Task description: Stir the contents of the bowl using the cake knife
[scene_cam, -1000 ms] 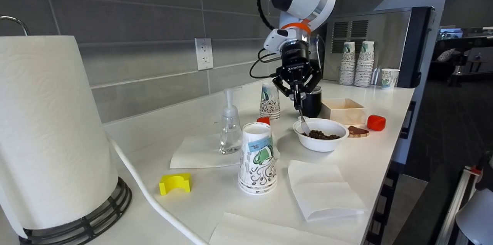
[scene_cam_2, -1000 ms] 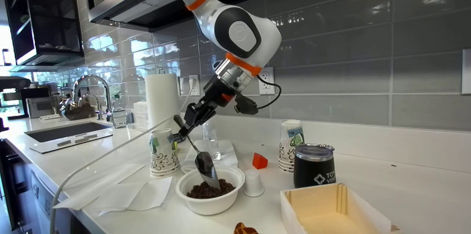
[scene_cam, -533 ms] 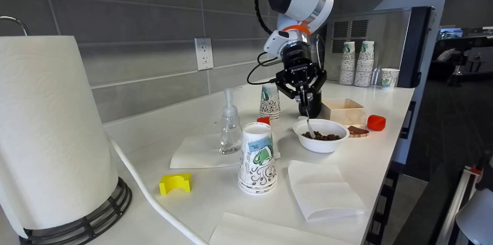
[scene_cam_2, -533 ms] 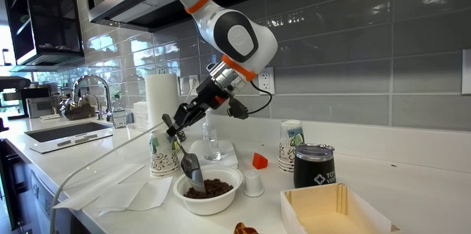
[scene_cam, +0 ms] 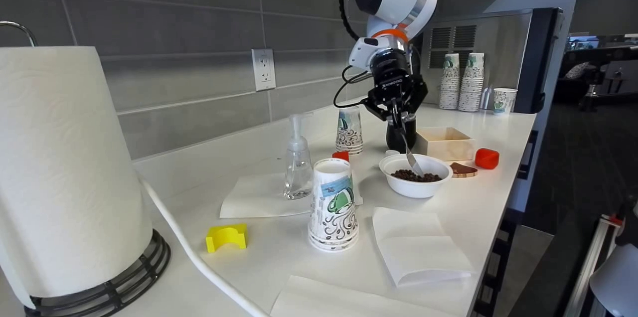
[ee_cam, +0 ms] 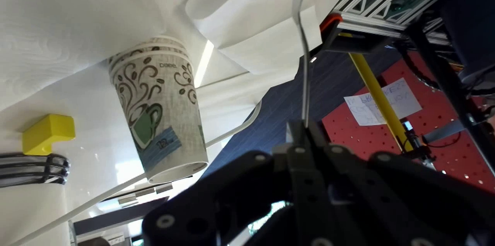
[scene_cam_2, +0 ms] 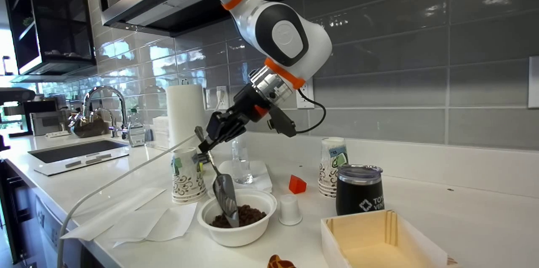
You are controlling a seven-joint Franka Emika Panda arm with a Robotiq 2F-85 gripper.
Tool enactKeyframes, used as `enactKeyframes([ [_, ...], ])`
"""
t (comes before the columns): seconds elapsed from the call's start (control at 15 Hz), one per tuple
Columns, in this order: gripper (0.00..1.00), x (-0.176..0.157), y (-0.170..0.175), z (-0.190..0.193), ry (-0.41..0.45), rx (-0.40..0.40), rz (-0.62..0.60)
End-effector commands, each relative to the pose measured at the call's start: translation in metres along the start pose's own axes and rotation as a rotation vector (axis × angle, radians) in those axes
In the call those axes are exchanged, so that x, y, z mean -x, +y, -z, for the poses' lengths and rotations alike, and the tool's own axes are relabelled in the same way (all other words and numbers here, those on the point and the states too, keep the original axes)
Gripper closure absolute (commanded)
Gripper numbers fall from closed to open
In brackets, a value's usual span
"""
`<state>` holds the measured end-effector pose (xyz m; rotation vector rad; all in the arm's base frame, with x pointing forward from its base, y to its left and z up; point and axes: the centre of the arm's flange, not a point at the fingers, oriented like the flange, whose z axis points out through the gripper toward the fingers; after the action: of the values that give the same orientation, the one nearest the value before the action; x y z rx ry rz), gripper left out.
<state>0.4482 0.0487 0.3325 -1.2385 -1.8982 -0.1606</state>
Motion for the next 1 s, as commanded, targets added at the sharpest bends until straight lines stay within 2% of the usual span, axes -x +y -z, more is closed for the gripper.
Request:
enactKeyframes([
  [0.0, 0.99, 0.0097, 0.0068, 0.0194, -0.020, 0.047, -0.031],
  [0.33, 0.99, 0.0003, 0.0153, 0.0198, -0.075, 0.069, -0.013],
  [0.4, 0.96, 0.0052, 0.0067, 0.0166, -0.040, 0.066, -0.006],
  [0.93, 0.96, 0.0016, 0.0107, 0.0146, -0.054, 0.069, -0.002],
])
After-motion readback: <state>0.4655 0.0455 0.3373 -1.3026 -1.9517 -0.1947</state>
